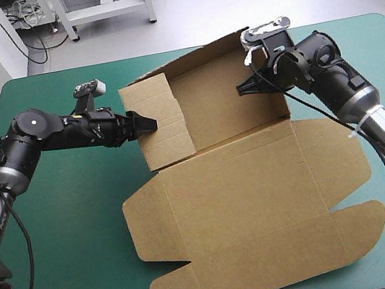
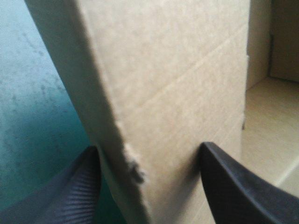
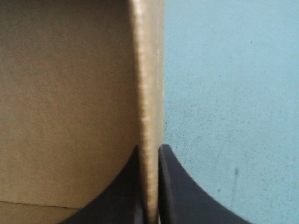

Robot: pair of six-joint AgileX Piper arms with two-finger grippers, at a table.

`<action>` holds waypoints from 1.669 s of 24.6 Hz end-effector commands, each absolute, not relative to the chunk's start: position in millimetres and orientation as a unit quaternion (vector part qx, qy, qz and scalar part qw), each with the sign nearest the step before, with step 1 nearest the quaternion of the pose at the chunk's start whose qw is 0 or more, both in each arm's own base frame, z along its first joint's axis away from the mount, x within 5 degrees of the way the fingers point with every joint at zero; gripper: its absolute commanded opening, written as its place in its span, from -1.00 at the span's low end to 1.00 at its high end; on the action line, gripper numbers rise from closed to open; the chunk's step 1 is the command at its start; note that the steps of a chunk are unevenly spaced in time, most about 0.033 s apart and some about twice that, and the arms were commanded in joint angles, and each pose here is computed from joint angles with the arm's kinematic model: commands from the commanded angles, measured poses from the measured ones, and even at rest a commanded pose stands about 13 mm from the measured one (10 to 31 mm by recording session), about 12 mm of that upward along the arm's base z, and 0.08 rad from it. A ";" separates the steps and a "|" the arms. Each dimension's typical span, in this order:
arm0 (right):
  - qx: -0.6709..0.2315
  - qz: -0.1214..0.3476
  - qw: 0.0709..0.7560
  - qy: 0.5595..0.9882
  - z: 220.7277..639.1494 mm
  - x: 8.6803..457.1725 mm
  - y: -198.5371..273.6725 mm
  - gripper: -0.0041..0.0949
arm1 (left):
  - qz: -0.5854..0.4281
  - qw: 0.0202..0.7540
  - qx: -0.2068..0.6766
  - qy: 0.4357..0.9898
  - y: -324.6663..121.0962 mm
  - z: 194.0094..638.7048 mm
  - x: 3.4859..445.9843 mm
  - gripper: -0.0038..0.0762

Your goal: Fold the box

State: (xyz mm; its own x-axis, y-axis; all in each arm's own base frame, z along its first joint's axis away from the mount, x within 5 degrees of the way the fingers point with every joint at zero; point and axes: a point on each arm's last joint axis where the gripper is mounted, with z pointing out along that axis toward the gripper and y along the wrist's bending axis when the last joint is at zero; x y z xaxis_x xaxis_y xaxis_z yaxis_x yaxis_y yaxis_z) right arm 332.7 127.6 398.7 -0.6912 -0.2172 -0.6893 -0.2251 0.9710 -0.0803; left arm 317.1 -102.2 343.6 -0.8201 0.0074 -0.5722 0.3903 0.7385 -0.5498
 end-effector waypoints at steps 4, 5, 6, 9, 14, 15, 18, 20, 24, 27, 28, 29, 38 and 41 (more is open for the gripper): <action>-0.107 0.052 0.435 0.893 428.1 319.0 139.4 -0.95 | -0.278 0.324 0.070 0.902 -112.6 377.6 310.8 0.11; -0.104 0.057 0.433 0.894 427.9 318.3 140.9 -0.95 | -0.261 0.325 0.066 0.907 -113.0 378.2 310.7 0.03; -0.100 0.066 0.423 0.898 426.6 316.7 142.4 -0.95 | -0.229 0.328 0.061 0.914 -113.1 380.6 310.2 -0.15; -0.095 0.076 0.407 0.905 424.4 314.4 143.4 -0.95 | -0.192 0.333 0.069 0.921 -115.4 385.1 310.5 -0.74; -0.092 0.077 0.375 0.919 414.1 317.2 145.8 -0.95 | -0.156 0.314 0.092 0.932 -120.5 383.5 316.6 -0.92; -0.092 0.077 0.364 0.924 409.8 318.7 147.1 -0.95 | -0.149 0.308 0.089 0.935 -120.1 381.7 318.4 -0.92; -0.098 0.054 0.314 0.943 385.5 329.9 152.1 -0.95 | -0.111 0.263 0.086 0.955 -118.5 365.4 328.4 -0.92; -0.100 0.044 0.285 0.952 364.6 341.8 158.1 -0.95 | -0.093 0.234 0.088 0.964 -119.3 349.0 336.9 -0.92; -0.116 0.031 0.219 0.968 318.4 364.1 166.9 -0.95 | -0.072 0.199 0.090 0.973 -123.2 318.0 354.9 -0.92; -0.108 0.052 0.190 0.974 295.8 376.8 166.8 -0.95 | -0.061 0.178 0.092 0.978 -124.9 300.2 363.4 -0.92; -0.107 0.062 0.179 0.976 284.6 383.2 166.6 -0.95 | -0.054 0.165 0.093 0.980 -126.0 288.8 368.6 -0.92; -0.105 0.060 0.172 0.978 278.1 386.4 165.6 -0.95 | -0.052 0.157 0.093 0.982 -126.8 282.1 371.2 -0.92; -0.115 0.050 0.174 0.977 269.3 393.8 165.9 -0.95 | -0.042 0.096 0.104 0.989 -131.5 241.5 382.2 -0.92; -0.116 0.054 0.186 0.974 276.8 396.1 166.9 -0.94 | -0.040 0.098 0.126 0.986 -131.4 242.3 382.0 -0.92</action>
